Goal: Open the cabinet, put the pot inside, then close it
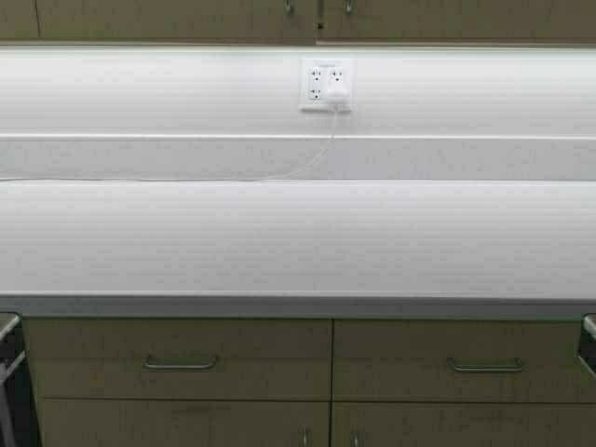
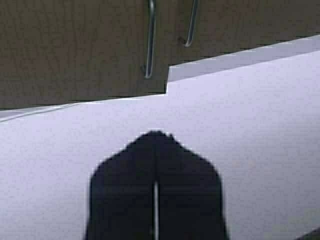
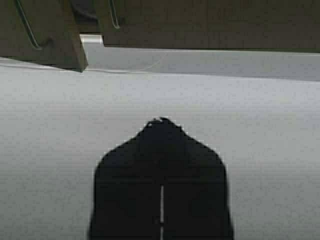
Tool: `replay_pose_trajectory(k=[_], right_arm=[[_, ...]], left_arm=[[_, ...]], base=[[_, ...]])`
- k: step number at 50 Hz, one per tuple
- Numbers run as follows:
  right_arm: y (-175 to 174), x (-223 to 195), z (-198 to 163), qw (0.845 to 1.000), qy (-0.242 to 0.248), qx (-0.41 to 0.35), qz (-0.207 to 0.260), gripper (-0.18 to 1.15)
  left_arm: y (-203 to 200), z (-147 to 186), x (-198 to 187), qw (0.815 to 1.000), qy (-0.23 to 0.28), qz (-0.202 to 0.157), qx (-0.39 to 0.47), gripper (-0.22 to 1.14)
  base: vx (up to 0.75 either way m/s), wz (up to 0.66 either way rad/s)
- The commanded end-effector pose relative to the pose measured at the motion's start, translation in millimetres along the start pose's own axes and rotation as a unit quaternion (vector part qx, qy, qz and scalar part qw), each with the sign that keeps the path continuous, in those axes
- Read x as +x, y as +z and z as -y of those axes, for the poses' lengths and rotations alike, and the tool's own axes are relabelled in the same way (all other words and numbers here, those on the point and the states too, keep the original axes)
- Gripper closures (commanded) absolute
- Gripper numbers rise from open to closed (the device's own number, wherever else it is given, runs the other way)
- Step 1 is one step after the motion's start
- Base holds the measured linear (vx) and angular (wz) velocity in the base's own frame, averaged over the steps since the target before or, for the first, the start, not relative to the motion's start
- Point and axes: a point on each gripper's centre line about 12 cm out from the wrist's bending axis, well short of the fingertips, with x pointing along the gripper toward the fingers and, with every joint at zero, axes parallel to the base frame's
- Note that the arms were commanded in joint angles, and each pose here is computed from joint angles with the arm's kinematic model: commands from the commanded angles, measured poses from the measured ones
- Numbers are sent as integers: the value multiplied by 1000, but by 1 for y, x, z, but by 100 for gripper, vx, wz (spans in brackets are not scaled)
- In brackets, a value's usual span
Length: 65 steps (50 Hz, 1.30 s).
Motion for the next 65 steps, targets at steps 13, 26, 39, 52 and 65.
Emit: replay_pose_trajectory(k=[13,26,39,52,65], right_arm=[[14,-5,-1,1000,1,1,16,90],[12,-7,-1,1000,-1,-1,14,90],[18,-6,-1,1000,1,-6,21,90],[70,27,-5,999,-8,-12,41,91],[61,21,-4,999,-9,-11,33,91]], left_arm=[[11,0,10,1000,1,10,2,88],[7,0,15,1000,2,2,2,88],[7,0,16,1000,2,2,5,88],[4,-1,24,1000,3,-4,4,88],[7,-1,26,1000,3,-1,5,88]], base=[[4,3],[1,1],[0,0],[0,0],[0,0]])
